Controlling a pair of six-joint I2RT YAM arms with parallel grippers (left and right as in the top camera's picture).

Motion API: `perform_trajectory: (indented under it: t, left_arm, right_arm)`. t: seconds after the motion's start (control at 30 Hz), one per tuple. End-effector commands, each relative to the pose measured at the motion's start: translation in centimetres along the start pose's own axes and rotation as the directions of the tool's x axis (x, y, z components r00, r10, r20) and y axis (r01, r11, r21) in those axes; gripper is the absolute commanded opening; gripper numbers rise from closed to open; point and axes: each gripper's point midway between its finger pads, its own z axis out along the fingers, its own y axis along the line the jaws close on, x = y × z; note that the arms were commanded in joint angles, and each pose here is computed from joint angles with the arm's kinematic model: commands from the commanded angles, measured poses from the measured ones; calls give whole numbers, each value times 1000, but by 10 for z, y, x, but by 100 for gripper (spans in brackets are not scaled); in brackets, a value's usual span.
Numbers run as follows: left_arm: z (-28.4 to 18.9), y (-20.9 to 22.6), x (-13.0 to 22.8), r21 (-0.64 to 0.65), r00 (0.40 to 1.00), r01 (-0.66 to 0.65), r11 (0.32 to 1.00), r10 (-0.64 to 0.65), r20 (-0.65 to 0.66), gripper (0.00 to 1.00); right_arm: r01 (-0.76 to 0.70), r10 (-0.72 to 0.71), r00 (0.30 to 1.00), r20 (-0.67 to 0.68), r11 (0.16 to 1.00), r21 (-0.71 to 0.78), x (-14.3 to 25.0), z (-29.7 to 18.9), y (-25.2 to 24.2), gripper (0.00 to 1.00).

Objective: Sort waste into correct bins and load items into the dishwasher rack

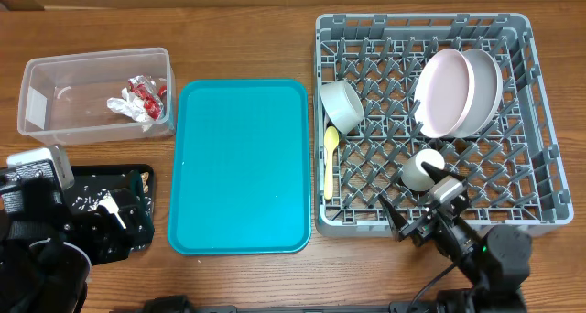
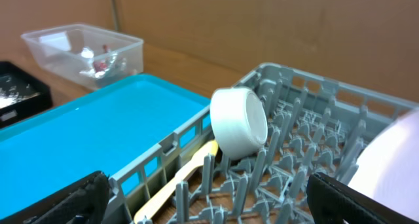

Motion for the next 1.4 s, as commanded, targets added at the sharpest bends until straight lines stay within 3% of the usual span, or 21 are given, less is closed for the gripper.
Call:
perform_trajectory:
  t: [0.0, 0.2, 0.4, 1.37]
  left_arm:
    - [-2, 0, -1, 0, 1000, 2, 1000, -2, 9, 100]
    - [-2, 0, -1, 0, 1000, 2, 1000, -2, 9, 100]
    - [-2, 0, -1, 0, 1000, 2, 1000, -2, 9, 100]
    - [-2, 0, -1, 0, 1000, 2, 1000, -2, 9, 100]
  right_arm:
    - [-83, 81, 996, 30, 994, 71, 15, -1, -6, 100]
    - [-66, 61, 997, 56, 994, 83, 36, 3, -5, 100]
    - [-6, -17, 983, 183, 992, 126, 20, 5, -13, 100]
    - [-15, -5, 987, 162, 993, 120, 25, 6, -13, 100]
